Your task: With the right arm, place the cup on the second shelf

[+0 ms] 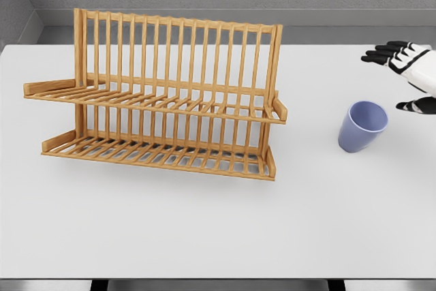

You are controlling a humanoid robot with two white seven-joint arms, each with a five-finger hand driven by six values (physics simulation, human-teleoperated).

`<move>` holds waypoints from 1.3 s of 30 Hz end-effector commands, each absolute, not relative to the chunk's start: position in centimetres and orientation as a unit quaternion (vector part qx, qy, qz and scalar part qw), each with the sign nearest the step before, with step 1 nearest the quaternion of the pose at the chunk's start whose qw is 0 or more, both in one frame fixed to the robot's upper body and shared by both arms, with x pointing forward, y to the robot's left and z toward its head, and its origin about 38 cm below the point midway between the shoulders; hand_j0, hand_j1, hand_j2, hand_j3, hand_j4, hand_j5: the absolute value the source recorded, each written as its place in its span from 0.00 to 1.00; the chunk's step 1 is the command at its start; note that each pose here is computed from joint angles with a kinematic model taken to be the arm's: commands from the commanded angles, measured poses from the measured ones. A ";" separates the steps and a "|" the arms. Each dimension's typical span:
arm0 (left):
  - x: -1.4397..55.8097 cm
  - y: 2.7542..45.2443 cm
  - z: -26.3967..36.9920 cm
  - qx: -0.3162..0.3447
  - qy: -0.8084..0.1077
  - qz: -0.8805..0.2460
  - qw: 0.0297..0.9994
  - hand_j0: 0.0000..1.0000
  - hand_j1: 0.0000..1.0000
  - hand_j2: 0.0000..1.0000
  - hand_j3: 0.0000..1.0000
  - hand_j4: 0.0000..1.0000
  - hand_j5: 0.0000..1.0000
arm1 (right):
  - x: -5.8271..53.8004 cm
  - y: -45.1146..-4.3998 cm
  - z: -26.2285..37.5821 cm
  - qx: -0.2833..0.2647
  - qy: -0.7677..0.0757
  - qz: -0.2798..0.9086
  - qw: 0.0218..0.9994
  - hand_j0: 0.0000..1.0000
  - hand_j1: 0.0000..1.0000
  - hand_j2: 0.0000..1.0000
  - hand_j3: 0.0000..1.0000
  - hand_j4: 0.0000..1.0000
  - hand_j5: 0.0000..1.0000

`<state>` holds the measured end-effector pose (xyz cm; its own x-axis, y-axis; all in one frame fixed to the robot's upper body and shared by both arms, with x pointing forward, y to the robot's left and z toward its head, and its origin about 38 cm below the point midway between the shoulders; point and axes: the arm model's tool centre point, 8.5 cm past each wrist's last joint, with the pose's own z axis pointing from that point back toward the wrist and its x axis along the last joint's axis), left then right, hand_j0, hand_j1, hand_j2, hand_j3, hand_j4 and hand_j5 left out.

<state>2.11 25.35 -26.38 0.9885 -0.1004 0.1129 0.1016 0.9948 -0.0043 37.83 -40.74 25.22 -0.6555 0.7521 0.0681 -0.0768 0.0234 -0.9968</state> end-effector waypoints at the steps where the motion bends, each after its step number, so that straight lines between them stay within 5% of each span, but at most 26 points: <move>1: 2.1 25.4 -26.4 -0.005 -0.056 -0.051 0.997 1.00 1.00 1.00 1.00 1.00 1.00 | 37.8 -40.7 25.2 -0.262 -0.641 0.647 0.321 1.00 1.00 1.00 1.00 1.00 1.00; 10: 2.1 25.4 -26.4 -0.005 -0.056 -0.051 0.997 1.00 1.00 1.00 1.00 1.00 1.00 | 36.8 -42.0 27.9 -0.279 -0.599 0.687 0.301 1.00 1.00 1.00 1.00 1.00 1.00; 14: 2.1 25.4 -26.4 -0.005 -0.056 -0.051 0.997 1.00 1.00 1.00 1.00 1.00 1.00 | 36.6 -43.2 27.3 -0.240 -0.455 0.785 0.345 1.00 1.00 1.00 1.00 1.00 1.00; 21: 2.1 25.4 -26.4 -0.005 -0.056 -0.051 0.997 1.00 1.00 1.00 1.00 1.00 1.00 | 37.5 -42.3 28.1 -0.243 -0.467 0.781 0.337 1.00 1.00 1.00 1.00 1.00 1.00; 25: 2.1 25.4 -26.4 -0.005 -0.056 -0.051 0.997 1.00 1.00 1.00 1.00 1.00 1.00 | 39.5 -38.1 27.3 -0.211 -0.480 0.796 0.303 1.00 1.00 1.00 1.00 1.00 1.00; 39: 2.1 25.4 -26.4 -0.005 -0.056 -0.051 0.997 1.00 1.00 1.00 1.00 1.00 1.00 | 39.1 -37.4 25.2 -0.186 -0.464 0.811 0.304 1.00 1.00 1.00 1.00 1.00 1.00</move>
